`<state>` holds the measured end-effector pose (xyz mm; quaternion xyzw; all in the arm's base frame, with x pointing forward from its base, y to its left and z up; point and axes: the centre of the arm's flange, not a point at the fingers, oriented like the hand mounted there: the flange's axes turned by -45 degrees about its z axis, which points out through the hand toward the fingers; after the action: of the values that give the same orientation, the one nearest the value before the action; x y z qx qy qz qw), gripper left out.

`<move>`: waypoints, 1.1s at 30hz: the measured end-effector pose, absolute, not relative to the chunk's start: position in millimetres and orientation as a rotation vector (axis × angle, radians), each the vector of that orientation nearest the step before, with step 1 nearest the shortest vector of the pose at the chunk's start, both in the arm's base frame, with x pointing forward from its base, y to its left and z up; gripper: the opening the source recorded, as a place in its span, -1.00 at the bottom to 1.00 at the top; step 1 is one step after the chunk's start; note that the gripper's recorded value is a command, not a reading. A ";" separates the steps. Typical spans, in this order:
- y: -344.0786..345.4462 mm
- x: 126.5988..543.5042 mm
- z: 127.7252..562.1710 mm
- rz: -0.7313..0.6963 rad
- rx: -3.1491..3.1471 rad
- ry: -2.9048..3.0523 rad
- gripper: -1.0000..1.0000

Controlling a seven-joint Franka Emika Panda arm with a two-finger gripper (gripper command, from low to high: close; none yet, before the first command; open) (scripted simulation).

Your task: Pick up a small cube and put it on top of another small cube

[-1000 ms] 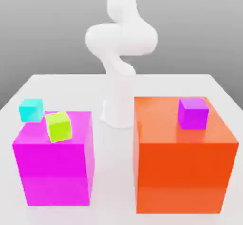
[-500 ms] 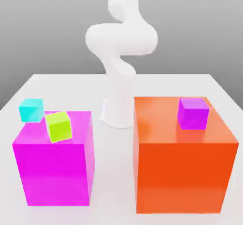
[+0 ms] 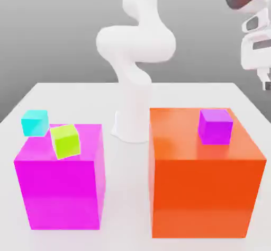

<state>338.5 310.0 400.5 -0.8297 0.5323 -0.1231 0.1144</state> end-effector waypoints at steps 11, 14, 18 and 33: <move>336.1 287.5 270.5 -0.102 -2.092 2.193 0.00; 337.3 268.9 238.2 -0.051 -1.968 2.368 0.00; 334.9 247.9 199.6 -0.013 -1.818 2.557 0.00; 333.8 245.1 132.3 -0.008 -1.798 2.582 0.00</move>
<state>245.1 333.8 132.3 -0.5713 0.8207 -0.0027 -0.0024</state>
